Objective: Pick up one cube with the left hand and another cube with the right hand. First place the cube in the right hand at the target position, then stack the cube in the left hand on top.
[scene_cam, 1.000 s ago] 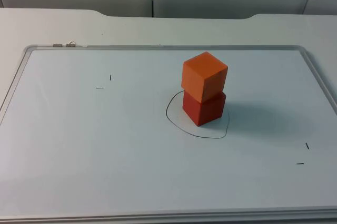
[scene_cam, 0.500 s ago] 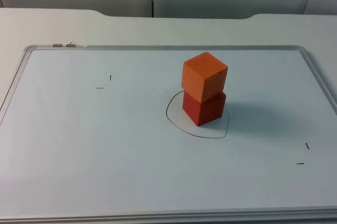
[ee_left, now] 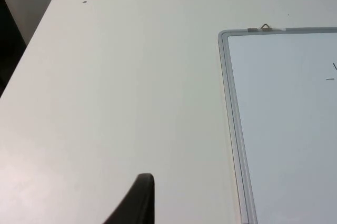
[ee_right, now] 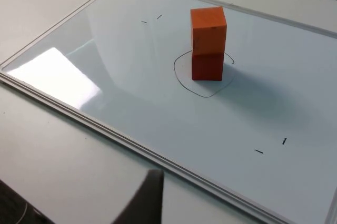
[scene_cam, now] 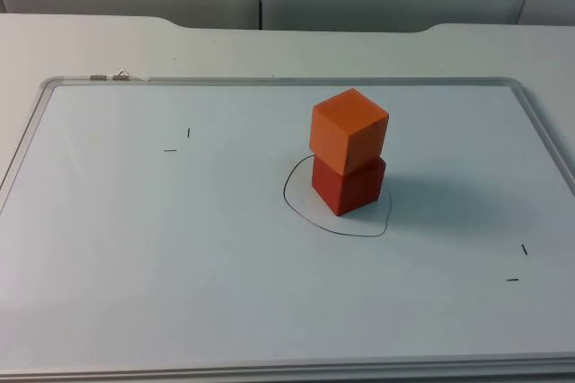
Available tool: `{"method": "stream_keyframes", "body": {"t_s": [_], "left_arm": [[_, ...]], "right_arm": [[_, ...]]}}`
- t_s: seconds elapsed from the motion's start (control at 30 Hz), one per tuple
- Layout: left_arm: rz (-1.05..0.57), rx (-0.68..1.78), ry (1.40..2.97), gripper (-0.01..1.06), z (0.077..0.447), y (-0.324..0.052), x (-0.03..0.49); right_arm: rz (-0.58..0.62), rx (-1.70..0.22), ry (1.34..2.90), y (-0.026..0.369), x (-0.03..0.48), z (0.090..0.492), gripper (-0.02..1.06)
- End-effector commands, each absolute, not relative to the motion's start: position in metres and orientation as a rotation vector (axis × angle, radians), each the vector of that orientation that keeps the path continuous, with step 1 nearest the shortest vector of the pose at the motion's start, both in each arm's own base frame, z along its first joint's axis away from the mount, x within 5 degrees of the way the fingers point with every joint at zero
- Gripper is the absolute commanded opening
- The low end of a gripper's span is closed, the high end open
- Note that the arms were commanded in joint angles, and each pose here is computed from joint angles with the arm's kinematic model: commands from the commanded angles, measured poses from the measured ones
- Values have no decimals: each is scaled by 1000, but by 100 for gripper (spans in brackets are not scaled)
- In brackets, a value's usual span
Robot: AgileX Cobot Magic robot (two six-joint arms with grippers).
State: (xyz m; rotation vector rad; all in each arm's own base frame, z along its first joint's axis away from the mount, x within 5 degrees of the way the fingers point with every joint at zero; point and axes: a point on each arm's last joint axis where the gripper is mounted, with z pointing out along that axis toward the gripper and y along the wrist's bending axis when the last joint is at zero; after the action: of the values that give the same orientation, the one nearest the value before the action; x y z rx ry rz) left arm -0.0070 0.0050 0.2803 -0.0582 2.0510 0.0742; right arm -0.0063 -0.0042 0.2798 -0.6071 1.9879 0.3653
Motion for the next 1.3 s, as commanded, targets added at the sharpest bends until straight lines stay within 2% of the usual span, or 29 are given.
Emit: {"method": "stream_keyframes", "body": {"t_s": [0.0,0.03,1.27], "left_arm": [[75,-68,2046,105,280,5,-7],[73,-68,2046,105,280,5,-7],[84,-39,2047,105,280,5,-7]], "right_arm": [[366,-605,1982,-4,-6,279,101],[366,-605,1982,-4,-6,279,105],[366,-605,1982,-4,-6,279,105]]}}
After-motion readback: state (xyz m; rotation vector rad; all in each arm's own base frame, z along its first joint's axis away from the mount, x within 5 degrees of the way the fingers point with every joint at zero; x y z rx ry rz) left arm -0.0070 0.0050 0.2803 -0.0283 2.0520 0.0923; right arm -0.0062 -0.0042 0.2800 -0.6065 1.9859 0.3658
